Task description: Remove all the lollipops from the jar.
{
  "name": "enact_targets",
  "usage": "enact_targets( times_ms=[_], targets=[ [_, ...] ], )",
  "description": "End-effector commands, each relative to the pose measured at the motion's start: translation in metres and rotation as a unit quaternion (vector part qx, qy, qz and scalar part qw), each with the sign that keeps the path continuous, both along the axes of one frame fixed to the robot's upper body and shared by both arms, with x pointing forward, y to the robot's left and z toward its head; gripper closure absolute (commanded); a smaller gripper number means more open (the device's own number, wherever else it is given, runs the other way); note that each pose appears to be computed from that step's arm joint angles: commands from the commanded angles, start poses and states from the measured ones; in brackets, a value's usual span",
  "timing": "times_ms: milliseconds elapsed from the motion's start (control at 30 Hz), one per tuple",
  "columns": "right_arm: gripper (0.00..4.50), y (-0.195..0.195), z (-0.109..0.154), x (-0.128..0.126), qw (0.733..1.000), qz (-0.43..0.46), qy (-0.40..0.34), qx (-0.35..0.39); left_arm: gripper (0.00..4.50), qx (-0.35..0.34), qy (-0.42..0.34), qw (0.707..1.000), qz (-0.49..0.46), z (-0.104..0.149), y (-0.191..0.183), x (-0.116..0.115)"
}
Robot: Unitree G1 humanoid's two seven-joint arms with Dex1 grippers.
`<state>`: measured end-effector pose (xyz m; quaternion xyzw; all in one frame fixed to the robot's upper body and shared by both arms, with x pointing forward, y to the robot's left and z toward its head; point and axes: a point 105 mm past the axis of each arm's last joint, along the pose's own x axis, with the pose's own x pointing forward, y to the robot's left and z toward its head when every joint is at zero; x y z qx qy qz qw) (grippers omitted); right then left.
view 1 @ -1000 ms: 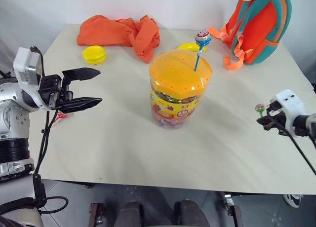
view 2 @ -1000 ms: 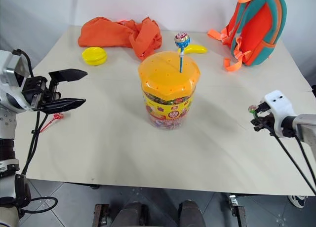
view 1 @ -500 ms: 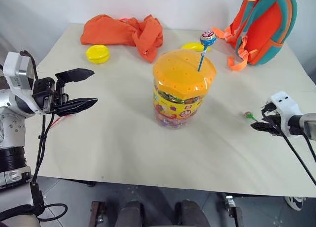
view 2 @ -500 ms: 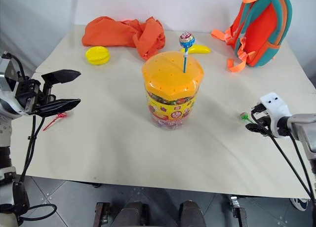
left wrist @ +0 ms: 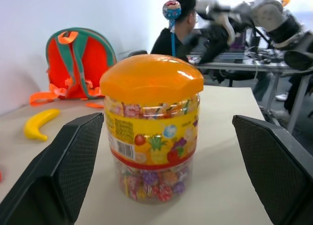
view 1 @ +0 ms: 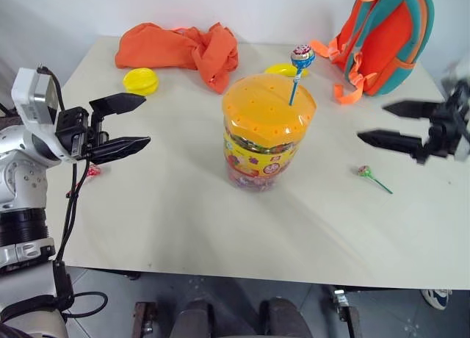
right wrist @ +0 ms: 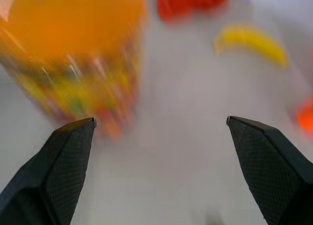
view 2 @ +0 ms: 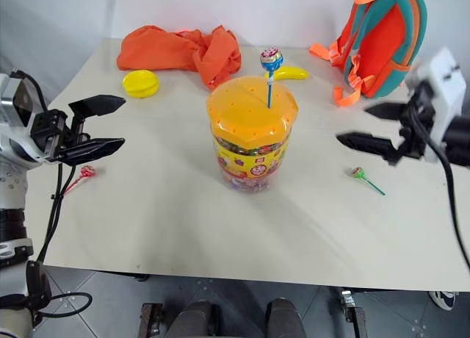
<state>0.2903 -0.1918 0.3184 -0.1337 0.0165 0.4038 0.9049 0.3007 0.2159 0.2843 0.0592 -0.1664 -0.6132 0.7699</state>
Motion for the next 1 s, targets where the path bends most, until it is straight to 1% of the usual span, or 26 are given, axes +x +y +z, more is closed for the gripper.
enact_targets(
  times_ms=[33,233,367,467,633,833,867,1000],
  targets=[
    [0.02,0.029,0.007,0.000,0.998,0.065,-0.008,0.025,0.00,0.004,-0.021,1.000,-0.005,0.008,-0.001,0.000],
    [0.02,0.066,0.009,0.004,0.987,0.155,-0.016,0.044,0.00,0.009,-0.027,1.000,-0.001,0.010,0.001,-0.004],
    [0.02,0.079,0.014,0.003,0.980,0.191,-0.027,0.052,0.00,0.011,-0.027,1.000,0.011,0.008,0.006,-0.010],
    [0.59,0.083,0.015,0.005,0.978,0.198,-0.031,0.055,0.00,0.011,-0.027,0.999,0.017,0.007,0.007,-0.013],
    [2.31,0.083,0.015,0.007,0.977,0.202,-0.032,0.057,0.00,0.008,-0.026,0.999,0.024,0.006,0.009,-0.015],
    [4.40,0.082,0.025,0.010,0.977,0.197,-0.050,0.059,0.00,0.005,-0.025,0.999,0.026,0.005,0.009,-0.015],
    [4.47,0.081,0.028,0.011,0.978,0.194,-0.055,0.060,0.00,0.004,-0.026,0.999,0.025,0.005,0.008,-0.015],
    [4.47,0.078,0.037,0.013,0.978,0.185,-0.072,0.062,0.00,0.002,-0.026,0.999,0.020,0.004,0.006,-0.014]
  ],
)
